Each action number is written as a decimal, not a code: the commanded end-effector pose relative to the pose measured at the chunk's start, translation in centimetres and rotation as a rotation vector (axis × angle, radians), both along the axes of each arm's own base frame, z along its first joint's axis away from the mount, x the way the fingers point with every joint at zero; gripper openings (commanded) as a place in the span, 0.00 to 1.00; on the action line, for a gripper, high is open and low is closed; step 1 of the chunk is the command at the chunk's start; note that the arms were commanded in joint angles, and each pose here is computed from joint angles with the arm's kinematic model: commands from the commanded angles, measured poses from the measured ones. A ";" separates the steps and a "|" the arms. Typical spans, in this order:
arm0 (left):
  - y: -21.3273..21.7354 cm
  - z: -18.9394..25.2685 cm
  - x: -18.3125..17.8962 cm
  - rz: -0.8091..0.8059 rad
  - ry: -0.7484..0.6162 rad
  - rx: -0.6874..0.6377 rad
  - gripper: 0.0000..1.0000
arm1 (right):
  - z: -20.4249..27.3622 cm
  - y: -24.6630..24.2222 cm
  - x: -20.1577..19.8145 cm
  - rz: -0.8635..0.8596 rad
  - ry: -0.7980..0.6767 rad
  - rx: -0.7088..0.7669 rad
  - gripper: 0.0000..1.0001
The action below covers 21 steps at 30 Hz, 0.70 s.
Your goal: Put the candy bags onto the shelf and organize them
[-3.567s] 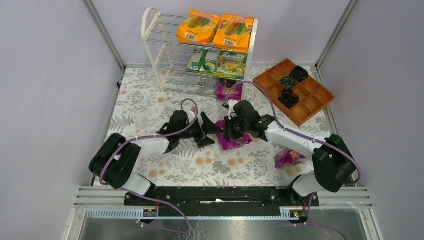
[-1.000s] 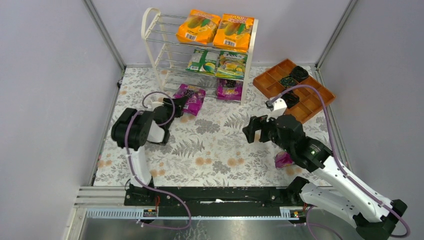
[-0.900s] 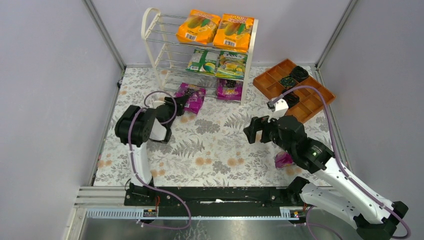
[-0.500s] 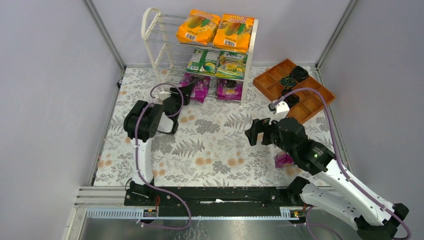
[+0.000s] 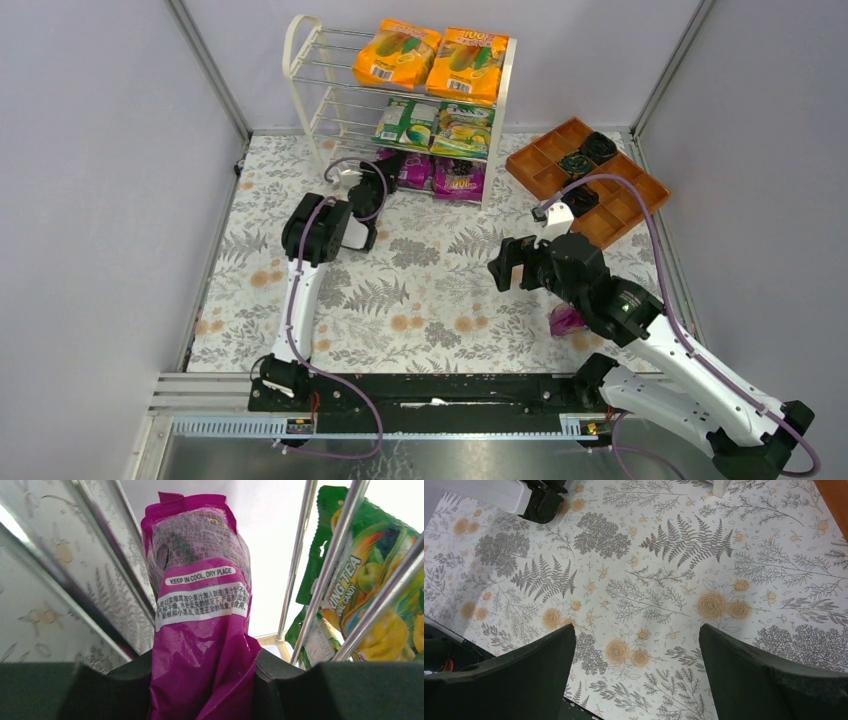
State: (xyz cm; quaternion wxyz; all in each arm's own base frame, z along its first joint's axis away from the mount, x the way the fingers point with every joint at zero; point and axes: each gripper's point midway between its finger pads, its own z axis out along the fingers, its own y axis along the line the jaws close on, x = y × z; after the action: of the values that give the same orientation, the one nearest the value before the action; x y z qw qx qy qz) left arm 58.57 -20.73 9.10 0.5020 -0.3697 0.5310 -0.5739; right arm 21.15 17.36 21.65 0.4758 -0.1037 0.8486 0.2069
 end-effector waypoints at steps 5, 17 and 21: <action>-3.5 4.5 -1.9 -0.130 -0.072 0.017 0.73 | 0.4 0.6 0.7 -0.006 -0.022 0.033 1.00; -3.5 1.4 -5.1 -0.285 0.243 0.058 0.90 | 0.0 0.7 0.4 -0.006 -0.010 0.058 1.00; -2.4 1.5 -5.9 -0.284 0.269 0.062 0.99 | -0.3 0.9 0.5 -0.006 0.008 0.043 1.00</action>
State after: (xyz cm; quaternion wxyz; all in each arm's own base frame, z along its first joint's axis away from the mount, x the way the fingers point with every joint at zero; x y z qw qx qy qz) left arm 53.96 -23.60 9.11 0.3691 -0.3575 0.6475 -0.5627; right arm 21.27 17.83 20.74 0.4693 -0.0974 0.8510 0.2144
